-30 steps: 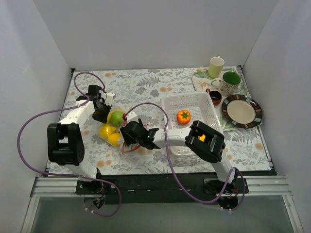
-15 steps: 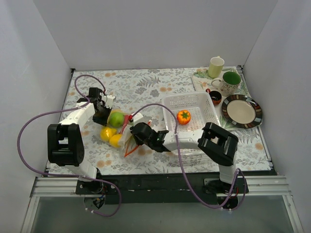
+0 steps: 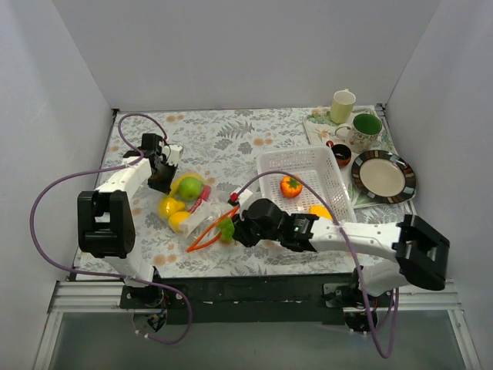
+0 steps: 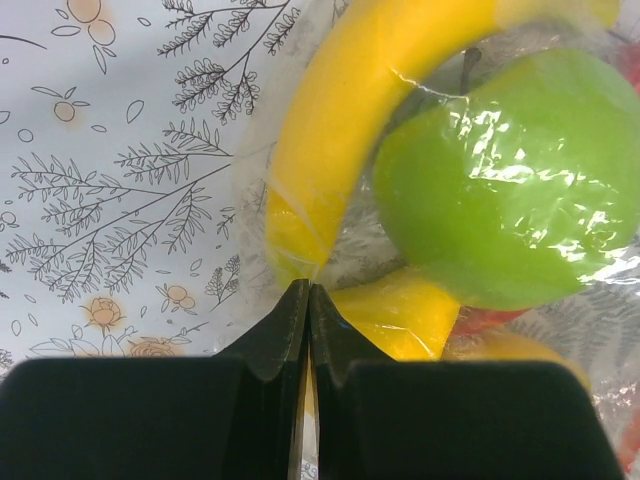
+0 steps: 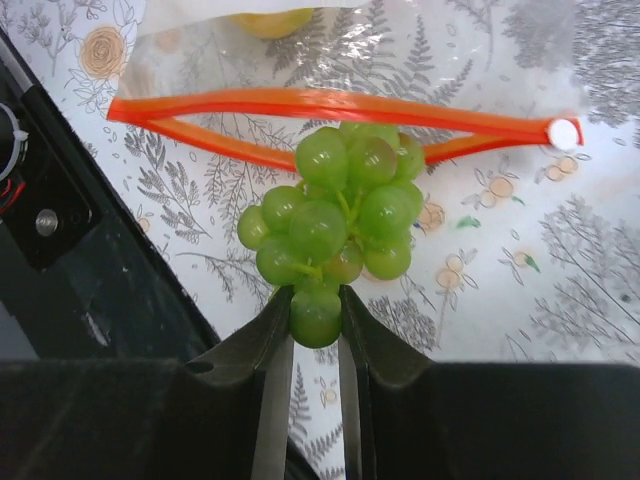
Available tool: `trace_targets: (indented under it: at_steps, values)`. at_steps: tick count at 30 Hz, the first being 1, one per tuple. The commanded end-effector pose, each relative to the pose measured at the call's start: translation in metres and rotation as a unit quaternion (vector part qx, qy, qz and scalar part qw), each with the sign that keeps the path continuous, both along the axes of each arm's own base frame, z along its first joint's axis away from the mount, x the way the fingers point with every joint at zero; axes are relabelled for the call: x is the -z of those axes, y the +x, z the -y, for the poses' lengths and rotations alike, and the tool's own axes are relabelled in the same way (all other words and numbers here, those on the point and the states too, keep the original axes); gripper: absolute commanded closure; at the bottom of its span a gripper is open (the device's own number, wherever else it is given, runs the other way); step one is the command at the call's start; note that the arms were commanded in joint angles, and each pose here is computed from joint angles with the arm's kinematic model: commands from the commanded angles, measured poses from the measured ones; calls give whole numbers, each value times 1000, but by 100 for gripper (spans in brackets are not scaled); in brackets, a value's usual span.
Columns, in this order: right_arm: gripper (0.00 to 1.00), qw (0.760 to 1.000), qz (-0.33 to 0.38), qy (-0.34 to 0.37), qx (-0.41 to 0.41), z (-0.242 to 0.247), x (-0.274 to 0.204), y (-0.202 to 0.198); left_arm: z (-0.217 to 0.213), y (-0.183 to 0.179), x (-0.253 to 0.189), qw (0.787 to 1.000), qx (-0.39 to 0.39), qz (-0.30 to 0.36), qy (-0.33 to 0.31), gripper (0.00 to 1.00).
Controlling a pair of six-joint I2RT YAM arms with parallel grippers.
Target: Open the zip-top bag and remove the fake food
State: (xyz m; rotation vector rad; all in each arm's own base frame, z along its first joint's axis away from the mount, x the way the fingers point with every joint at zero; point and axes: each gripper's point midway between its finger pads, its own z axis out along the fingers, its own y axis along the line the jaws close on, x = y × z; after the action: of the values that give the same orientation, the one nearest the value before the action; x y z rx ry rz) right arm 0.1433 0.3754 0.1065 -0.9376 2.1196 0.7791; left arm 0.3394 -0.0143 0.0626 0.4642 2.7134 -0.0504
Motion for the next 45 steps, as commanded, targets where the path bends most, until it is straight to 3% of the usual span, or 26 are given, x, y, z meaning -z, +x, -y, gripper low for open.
trace_targets:
  at_steps: [1,7,12,16,20,21,24,25,26,28,30,34,37,43,45]
  values:
    - [73,999,36,7,20,33,-38,3,1,8,-14,1000,-2,26,0,100]
    - [73,983,95,36,151,90,-81,34,1,6,-16,1000,-5,29,-2,100]
    - [73,951,153,51,265,144,-110,64,5,2,-11,1000,-4,19,-12,100]
    - [73,924,174,38,337,179,-115,84,7,2,-9,1000,-7,14,-18,100]
    - [72,915,162,-1,370,194,-95,95,10,2,-10,1000,-7,12,-24,100]
    - [70,913,155,-24,376,200,-86,95,10,2,-11,1000,-6,13,-26,100]
    - [44,906,138,-74,394,209,-65,96,13,1,-12,1000,-6,11,-28,100]
    - [29,903,138,-81,399,210,-65,98,12,0,-11,1000,-9,12,-24,100]
    - [23,900,135,-96,403,212,-61,98,14,-1,-12,1000,-6,15,-19,100]
    - [6,901,142,-87,401,208,-67,101,13,-1,-12,1000,-9,18,-10,100]
    - [2,911,161,-69,374,200,-81,103,13,-1,-11,1000,-8,17,-8,100]
    - [1,937,172,29,302,154,-119,101,11,-3,-5,1000,-11,9,-2,100]
    - [2,958,155,54,233,118,-121,86,8,-7,1,1000,-15,3,7,100]
    - [2,985,117,27,124,46,-73,54,-4,-18,22,999,-28,-19,39,100]
    - [6,988,111,39,101,25,-69,47,-6,-21,26,998,-27,-21,45,100]
